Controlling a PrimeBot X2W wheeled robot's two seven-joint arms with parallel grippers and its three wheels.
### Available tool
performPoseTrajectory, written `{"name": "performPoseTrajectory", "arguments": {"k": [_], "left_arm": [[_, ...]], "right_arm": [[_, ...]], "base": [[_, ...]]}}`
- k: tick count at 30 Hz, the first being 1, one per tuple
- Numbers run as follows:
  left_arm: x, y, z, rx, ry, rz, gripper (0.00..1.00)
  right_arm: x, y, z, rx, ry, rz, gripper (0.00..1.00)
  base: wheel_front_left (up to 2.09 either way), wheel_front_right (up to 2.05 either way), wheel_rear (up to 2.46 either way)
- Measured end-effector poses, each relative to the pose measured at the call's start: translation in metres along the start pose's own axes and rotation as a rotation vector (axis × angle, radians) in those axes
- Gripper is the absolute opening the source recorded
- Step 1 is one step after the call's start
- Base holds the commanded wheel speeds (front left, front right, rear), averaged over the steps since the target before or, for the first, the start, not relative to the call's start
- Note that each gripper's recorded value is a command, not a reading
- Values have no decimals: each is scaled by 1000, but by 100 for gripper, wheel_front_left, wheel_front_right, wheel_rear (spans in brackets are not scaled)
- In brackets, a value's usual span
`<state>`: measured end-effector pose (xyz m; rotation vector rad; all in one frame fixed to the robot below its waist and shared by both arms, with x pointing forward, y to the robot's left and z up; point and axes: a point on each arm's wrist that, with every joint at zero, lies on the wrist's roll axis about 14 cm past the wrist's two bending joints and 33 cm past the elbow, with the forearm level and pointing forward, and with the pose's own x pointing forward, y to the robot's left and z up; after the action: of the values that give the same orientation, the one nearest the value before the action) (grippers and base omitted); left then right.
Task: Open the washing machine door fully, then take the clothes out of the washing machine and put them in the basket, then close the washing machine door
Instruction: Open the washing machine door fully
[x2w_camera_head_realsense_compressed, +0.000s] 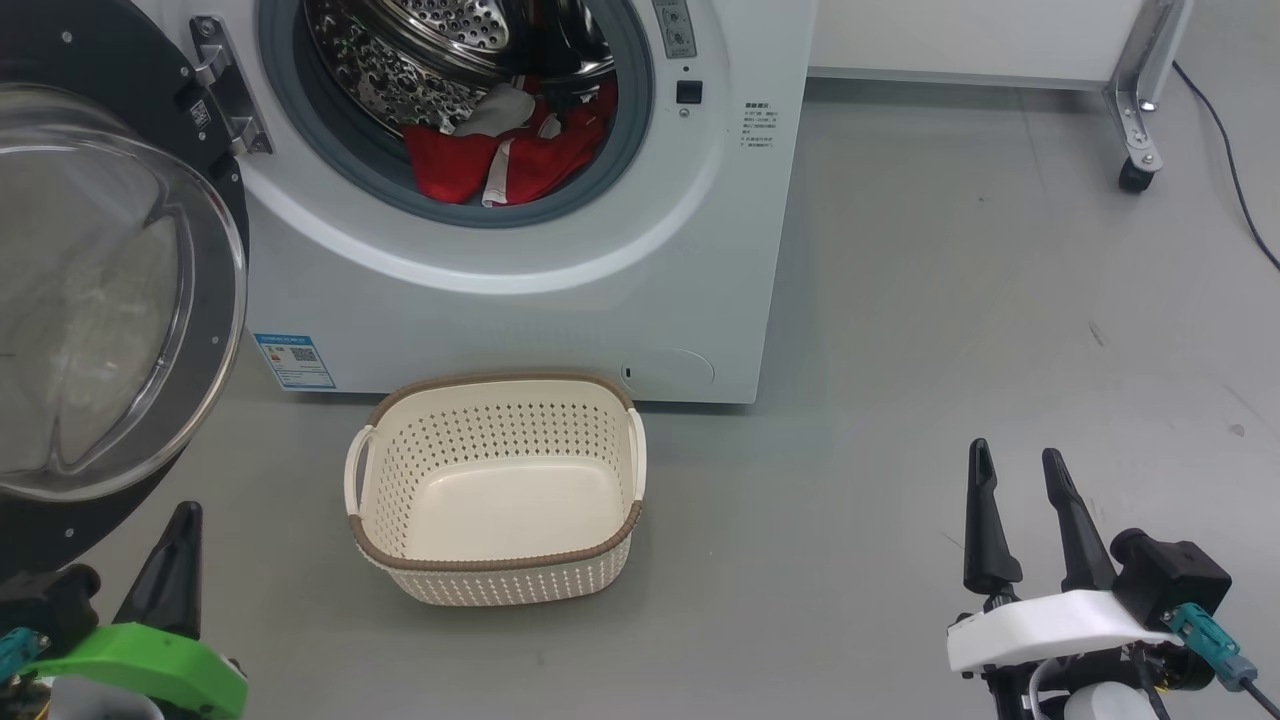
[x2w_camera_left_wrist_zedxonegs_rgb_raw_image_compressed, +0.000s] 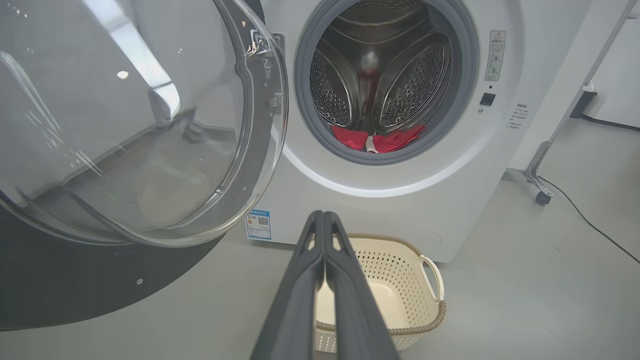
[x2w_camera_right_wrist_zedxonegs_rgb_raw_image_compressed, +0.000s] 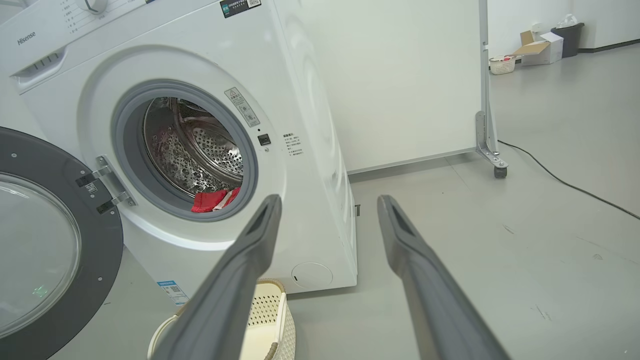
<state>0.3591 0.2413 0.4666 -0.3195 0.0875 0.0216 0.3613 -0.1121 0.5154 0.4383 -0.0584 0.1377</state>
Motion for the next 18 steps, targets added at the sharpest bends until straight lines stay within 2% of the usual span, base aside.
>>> {"name": "performPoseTrajectory", "arguments": {"k": [10, 14, 18], "left_arm": [[3, -24, 3, -12, -26, -66, 0], [1, -34, 1, -32, -37, -82, 0], [-1, -38, -2, -44, -34, -89, 0]], "right_arm": [[-9, -18, 7, -7, -22, -57, 100], [-11, -17, 12, -71, -31, -40, 100], [-14, -17, 13, -88, -33, -37, 100]], "base": [[0, 0, 0], [0, 0, 0], [0, 0, 0]]}}
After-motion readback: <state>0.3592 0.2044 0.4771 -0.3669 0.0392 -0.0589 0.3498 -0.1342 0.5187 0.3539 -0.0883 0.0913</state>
